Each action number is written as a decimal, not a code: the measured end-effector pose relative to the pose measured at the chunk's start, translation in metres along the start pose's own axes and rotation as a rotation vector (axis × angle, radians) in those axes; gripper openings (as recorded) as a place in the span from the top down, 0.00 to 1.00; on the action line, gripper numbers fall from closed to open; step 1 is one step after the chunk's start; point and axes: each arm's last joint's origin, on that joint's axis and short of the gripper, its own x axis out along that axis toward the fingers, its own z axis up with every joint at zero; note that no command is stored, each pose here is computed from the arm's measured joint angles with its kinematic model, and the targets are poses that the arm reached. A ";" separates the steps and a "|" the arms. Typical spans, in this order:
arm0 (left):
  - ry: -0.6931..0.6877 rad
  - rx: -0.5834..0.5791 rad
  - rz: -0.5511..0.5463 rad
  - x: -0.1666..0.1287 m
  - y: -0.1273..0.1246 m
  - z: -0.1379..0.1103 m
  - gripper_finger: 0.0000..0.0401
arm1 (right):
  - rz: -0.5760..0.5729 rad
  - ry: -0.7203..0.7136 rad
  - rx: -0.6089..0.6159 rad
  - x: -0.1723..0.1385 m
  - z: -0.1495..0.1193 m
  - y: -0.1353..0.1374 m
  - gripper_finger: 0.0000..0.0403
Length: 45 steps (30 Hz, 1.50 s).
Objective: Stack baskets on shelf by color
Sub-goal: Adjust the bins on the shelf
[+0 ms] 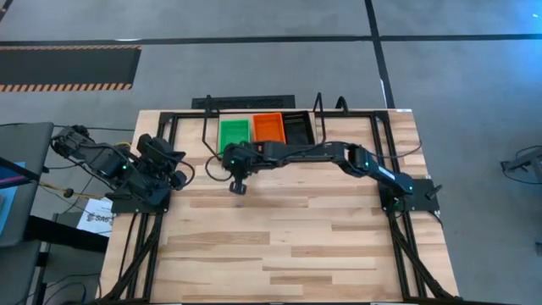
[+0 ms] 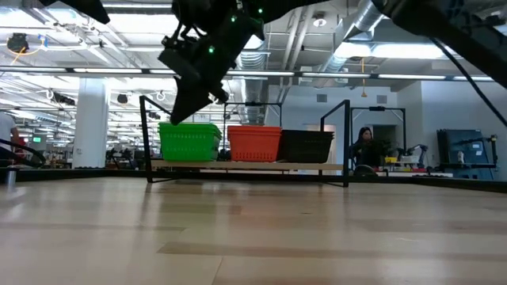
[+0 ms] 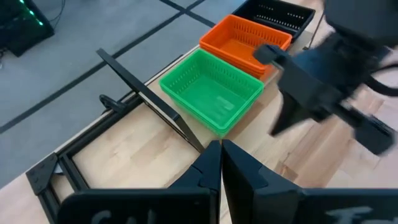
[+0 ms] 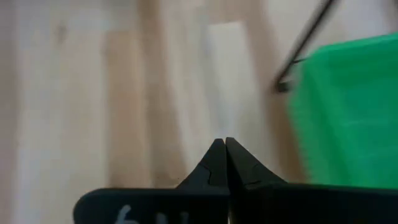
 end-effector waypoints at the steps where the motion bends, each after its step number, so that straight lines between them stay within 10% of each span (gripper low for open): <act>1: 0.000 0.000 0.000 0.000 0.000 0.000 1.00 | -0.020 -0.007 0.000 0.000 0.001 -0.005 1.00; 31: -0.014 0.017 0.006 0.000 0.000 0.000 1.00 | -0.110 0.007 0.049 0.000 0.002 -0.066 1.00; 45: 0.001 0.016 0.000 0.000 0.000 0.000 1.00 | -0.204 -0.049 -0.052 -0.116 0.031 -0.026 1.00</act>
